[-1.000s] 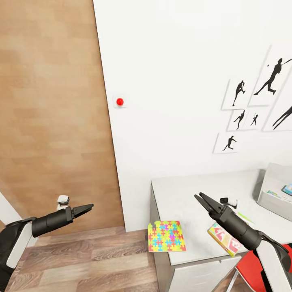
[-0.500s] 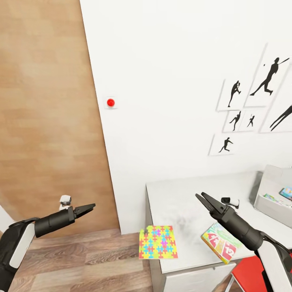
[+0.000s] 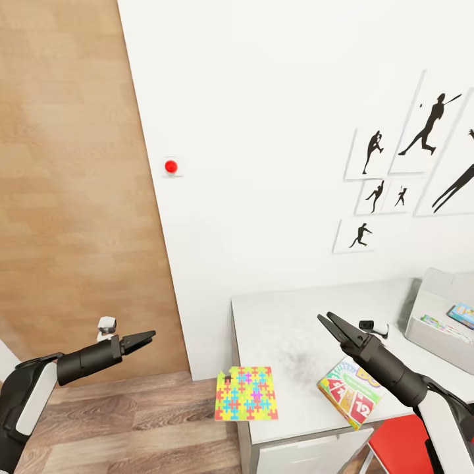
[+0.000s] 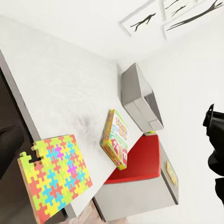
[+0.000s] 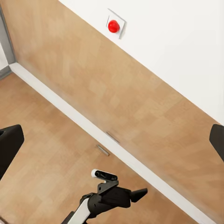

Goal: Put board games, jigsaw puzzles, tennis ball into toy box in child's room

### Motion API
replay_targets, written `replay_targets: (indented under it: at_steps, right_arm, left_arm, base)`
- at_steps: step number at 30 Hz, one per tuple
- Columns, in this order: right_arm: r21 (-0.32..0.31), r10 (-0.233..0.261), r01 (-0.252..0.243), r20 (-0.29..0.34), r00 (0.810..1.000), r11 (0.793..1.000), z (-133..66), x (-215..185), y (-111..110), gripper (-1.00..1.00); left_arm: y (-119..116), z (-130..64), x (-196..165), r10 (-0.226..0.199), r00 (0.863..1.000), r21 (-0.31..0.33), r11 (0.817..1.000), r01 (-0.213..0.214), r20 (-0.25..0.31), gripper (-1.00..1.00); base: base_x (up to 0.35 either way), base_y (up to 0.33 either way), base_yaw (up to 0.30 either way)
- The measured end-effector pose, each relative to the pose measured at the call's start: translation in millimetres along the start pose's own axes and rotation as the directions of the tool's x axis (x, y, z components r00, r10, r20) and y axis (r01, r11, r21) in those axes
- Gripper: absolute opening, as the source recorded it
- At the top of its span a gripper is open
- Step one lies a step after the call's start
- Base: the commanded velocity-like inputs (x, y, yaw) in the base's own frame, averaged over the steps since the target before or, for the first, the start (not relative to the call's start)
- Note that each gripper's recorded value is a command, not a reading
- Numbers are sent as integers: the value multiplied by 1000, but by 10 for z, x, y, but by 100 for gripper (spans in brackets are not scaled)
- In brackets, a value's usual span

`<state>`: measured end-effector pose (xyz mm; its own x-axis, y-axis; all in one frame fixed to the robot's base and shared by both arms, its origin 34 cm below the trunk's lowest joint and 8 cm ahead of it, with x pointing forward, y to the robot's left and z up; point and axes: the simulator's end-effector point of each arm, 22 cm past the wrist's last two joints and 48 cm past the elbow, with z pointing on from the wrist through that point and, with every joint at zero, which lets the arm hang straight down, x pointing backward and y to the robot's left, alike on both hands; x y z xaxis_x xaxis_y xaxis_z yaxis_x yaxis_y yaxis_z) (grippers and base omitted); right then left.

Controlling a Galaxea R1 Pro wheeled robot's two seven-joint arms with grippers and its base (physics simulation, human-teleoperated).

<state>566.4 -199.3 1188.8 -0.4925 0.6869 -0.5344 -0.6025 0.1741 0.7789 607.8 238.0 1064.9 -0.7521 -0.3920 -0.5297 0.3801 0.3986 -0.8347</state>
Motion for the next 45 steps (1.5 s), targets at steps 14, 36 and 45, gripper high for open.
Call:
replay_targets:
  at_steps: [14, 36, 45]
  right_arm:
    - [1, -1, 1, 1, 1000, 1000, 0, -2, -3, 100]
    - [14, -10, 10, -6, 1000, 1000, -2, 38, -159, 100]
    - [12, -11, 11, -6, 1000, 1000, -4, 56, -227, 100]
  left_arm:
    - [-22, 49, 58, -40, 999, 10, 999, 40, -14, 100]
    - [16, 240, 52, -93, 995, 41, 995, 94, -26, 100]
    - [212, 285, 59, -105, 994, -6, 994, 105, -24, 100]
  base:
    - [0, -2, 0]
    - [0, 0, 0]
    - [0, 0, 0]
